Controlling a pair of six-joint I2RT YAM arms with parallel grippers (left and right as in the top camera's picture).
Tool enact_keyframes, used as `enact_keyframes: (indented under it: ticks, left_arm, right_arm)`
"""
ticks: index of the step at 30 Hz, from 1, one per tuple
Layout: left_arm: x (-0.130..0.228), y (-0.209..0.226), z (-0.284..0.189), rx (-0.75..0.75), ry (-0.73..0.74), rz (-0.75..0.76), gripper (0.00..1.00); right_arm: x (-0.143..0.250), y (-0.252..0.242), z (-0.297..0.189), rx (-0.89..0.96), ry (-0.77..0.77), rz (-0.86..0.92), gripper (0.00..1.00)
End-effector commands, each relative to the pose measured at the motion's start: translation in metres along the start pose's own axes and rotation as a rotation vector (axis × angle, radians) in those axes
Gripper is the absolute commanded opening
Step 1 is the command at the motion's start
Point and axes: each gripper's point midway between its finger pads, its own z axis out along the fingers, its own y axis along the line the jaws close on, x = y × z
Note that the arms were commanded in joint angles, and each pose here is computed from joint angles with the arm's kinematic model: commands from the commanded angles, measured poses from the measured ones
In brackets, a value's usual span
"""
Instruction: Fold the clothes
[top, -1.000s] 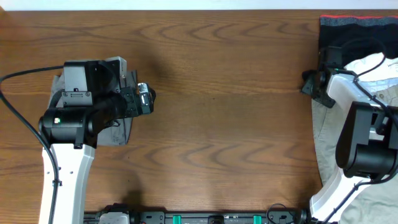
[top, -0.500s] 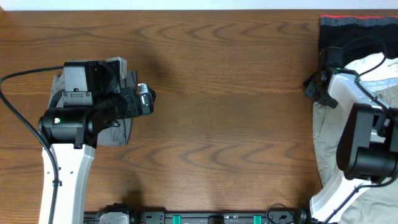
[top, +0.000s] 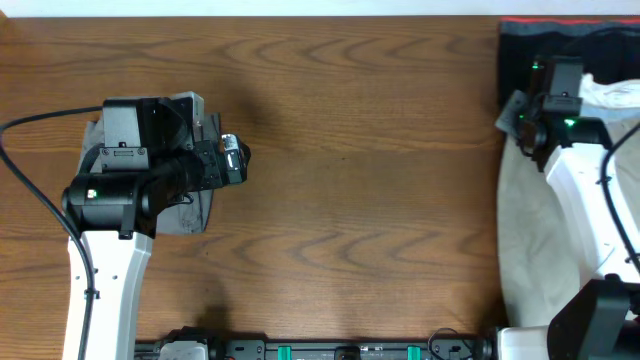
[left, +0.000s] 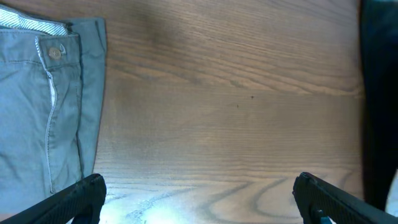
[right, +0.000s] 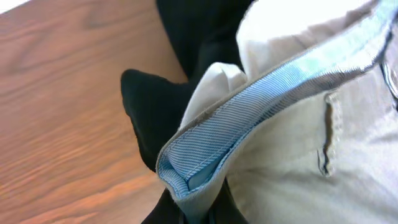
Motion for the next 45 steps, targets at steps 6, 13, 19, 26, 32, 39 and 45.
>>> enact_keyframes:
  ticks: [6,13,19,26,32,39,45]
  left_arm:
    - [-0.003,-0.006,-0.004,0.018,-0.008,-0.002,0.98]
    - [-0.001,-0.005,-0.004,0.016,0.001,-0.005,0.98]
    - [0.000,-0.005,-0.004,0.016,0.004,-0.006,0.98]
    - [0.001,-0.005,-0.004,0.015,0.010,-0.008,0.98]
    - [0.001,-0.005,-0.004,0.015,0.010,-0.008,0.98]
    - [0.001,-0.005,-0.004,0.015,0.010,-0.008,0.98]
    - [0.001,-0.005,-0.004,0.015,0.010,-0.056,0.98]
  right_arm:
    - [0.013,0.070,-0.014,-0.118,-0.047,-0.126,0.03]
    - [0.026,0.059,0.003,-0.061,0.011,-0.132,0.09]
    - [0.041,0.053,0.026,-0.042,0.079,-0.186,0.69]
    - [0.005,0.008,0.044,-0.067,0.046,-0.026,0.14]
    - [-0.001,-0.049,0.097,-0.020,0.073,0.120,0.07]
    - [0.035,-0.064,0.175,-0.063,0.158,0.210,0.03]
    - [0.075,-0.127,0.214,0.194,0.195,0.322,0.01]
